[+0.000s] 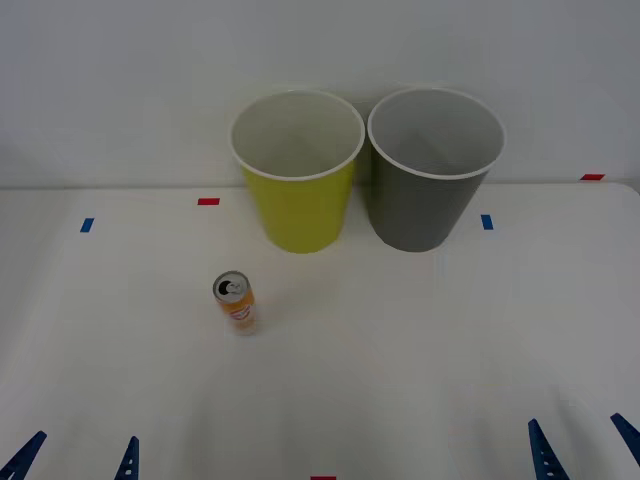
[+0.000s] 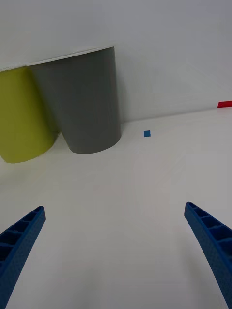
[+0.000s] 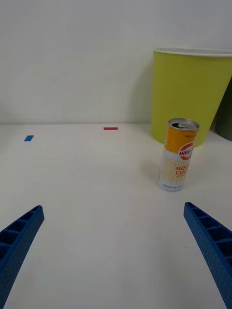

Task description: Put cans in the gray bin and PET bottles in the light green bin.

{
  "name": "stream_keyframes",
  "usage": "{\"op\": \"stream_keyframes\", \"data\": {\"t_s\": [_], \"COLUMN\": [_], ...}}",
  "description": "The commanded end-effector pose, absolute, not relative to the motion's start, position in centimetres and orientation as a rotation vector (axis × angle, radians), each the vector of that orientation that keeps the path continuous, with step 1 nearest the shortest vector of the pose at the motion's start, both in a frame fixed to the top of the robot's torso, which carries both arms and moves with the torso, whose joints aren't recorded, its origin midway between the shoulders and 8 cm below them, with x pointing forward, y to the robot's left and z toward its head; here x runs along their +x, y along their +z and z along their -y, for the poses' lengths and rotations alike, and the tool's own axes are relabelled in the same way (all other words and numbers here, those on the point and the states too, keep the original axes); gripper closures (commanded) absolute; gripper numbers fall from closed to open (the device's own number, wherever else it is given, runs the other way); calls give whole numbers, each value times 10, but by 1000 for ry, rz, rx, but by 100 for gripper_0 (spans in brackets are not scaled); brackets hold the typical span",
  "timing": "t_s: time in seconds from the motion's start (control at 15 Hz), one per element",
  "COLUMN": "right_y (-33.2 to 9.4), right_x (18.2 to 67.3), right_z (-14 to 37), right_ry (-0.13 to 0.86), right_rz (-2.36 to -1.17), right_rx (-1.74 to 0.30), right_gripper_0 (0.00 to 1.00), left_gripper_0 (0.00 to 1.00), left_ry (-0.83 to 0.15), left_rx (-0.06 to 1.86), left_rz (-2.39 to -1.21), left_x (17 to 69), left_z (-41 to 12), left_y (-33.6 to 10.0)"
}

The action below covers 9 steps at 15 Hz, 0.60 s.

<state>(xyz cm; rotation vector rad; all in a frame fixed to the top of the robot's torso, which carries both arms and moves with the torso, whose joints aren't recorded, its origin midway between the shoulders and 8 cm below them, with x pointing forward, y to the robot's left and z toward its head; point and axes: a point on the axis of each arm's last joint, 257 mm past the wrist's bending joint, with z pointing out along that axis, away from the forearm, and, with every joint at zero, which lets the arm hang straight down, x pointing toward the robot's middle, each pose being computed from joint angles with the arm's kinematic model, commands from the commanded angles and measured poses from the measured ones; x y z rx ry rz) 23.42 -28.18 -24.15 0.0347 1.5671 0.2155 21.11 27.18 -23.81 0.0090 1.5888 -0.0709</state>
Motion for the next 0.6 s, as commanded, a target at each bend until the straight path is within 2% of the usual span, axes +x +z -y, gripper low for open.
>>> {"op": "stream_keyframes", "data": {"t_s": [0.07,0.6], "right_y": [-242,-242], "right_x": [234,234], "right_z": [282,282], "right_ry": [216,216], "right_rz": [-1567,-1567], "right_rx": [35,35], "right_gripper_0": [0,0], "left_gripper_0": [0,0], "left_ry": [-71,-71], "left_rx": [9,9], "left_rz": [-1589,-1589], "left_x": [211,211], "left_z": [-272,-272], "left_y": [-238,-238]}}
